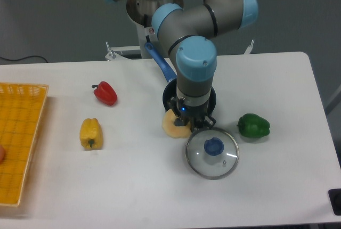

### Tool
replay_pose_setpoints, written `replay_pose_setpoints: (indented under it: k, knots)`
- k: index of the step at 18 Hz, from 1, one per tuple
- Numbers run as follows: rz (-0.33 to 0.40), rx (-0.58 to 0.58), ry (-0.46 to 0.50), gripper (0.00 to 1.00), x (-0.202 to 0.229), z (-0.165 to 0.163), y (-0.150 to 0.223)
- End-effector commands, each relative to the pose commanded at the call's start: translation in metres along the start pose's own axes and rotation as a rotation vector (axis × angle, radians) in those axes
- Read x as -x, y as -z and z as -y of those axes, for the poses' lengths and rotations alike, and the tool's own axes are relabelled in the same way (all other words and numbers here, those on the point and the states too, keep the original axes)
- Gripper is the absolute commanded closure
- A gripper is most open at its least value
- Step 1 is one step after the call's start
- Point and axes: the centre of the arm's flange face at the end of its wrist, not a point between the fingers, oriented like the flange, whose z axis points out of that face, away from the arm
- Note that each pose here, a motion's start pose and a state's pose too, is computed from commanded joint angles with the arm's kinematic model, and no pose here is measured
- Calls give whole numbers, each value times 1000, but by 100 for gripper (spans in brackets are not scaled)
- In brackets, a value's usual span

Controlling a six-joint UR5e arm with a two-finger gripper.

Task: Place the donuts in the pot
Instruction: 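Carry the tan donut in the gripper over the black pot, then lower the held donut down into the black pot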

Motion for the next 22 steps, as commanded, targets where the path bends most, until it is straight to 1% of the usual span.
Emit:
replay_pose_setpoints:
  k: [6,13,17,19,22]
  knots:
    - [-23,22,-5,71,-6,-8,-14]
    - [-65,51,-99,71,-30,-41,-27]
    - [-77,68,-111,70,-39,-42,-35]
    - [-94,86,-115,70,-43,-45,-45]
    - [-90,135,-192,70,-45,-49,-52]
